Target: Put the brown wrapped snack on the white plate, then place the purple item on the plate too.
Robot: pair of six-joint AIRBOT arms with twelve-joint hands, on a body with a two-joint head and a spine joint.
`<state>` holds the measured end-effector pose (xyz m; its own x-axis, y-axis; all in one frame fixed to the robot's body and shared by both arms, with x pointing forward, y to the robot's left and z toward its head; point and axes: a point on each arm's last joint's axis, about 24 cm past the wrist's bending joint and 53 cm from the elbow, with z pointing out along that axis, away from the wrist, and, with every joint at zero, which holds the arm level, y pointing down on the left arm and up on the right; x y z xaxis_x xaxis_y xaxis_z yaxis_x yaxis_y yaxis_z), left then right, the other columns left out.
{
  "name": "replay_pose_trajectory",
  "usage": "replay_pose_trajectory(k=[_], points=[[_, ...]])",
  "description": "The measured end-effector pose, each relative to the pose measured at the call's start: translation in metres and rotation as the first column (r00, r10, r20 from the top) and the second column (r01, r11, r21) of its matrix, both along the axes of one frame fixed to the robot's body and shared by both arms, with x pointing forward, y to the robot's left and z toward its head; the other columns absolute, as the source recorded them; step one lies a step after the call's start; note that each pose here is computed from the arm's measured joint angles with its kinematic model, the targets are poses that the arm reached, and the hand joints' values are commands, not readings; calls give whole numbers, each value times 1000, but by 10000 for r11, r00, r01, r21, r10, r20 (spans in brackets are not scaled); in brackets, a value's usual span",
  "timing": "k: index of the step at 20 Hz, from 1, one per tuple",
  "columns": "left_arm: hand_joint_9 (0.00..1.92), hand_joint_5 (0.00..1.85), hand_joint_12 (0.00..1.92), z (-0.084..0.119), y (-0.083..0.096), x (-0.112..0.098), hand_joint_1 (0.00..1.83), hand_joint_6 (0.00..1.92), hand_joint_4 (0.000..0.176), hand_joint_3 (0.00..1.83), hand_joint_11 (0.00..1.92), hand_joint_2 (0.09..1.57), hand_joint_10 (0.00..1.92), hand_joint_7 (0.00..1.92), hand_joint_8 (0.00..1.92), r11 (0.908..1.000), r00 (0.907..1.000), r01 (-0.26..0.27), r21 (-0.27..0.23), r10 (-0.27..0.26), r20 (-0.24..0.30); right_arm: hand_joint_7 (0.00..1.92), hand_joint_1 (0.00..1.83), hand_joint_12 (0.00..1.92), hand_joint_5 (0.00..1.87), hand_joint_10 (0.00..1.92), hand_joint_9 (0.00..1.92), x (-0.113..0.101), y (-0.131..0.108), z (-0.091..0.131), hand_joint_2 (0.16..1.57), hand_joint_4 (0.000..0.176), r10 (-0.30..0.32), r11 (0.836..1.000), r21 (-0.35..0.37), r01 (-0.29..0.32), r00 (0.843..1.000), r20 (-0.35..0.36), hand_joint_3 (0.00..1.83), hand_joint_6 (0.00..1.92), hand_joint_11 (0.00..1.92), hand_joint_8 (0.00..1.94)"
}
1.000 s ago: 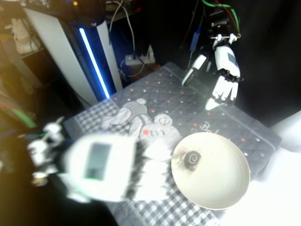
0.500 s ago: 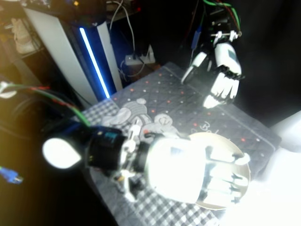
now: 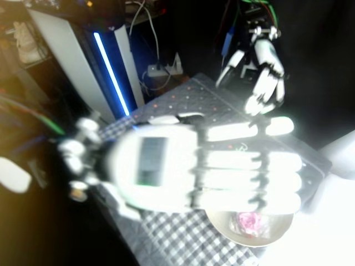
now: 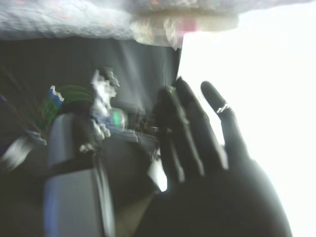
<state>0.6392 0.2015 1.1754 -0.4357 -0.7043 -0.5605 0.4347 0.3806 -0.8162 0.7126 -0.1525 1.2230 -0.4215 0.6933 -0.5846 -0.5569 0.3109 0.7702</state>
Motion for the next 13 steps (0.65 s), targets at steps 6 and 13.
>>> replay_pose_trajectory(k=[6, 13], points=[[370, 102, 1407, 32, 38, -36, 421, 0, 0, 11, 32, 1036, 138, 276, 0, 9776, 9906, -714, -1982, 927, 1007, 0, 610, 0, 0, 0, 0, -65, -72, 31, 705, 176, -992, 9774, 1971, 766, 9893, 1073, 0, 0, 0, 0], [215, 1, 820, 35, 33, -51, 209, 0, 0, 8, 0, 1237, 1, 104, 2, 9468, 9897, -569, -3168, 952, 1068, 0, 677, 0, 0, 0, 0, -105, -114, 1, 919, 176, -2128, 9359, 2935, 1949, 9766, 301, 9, 0, 0, 0]])
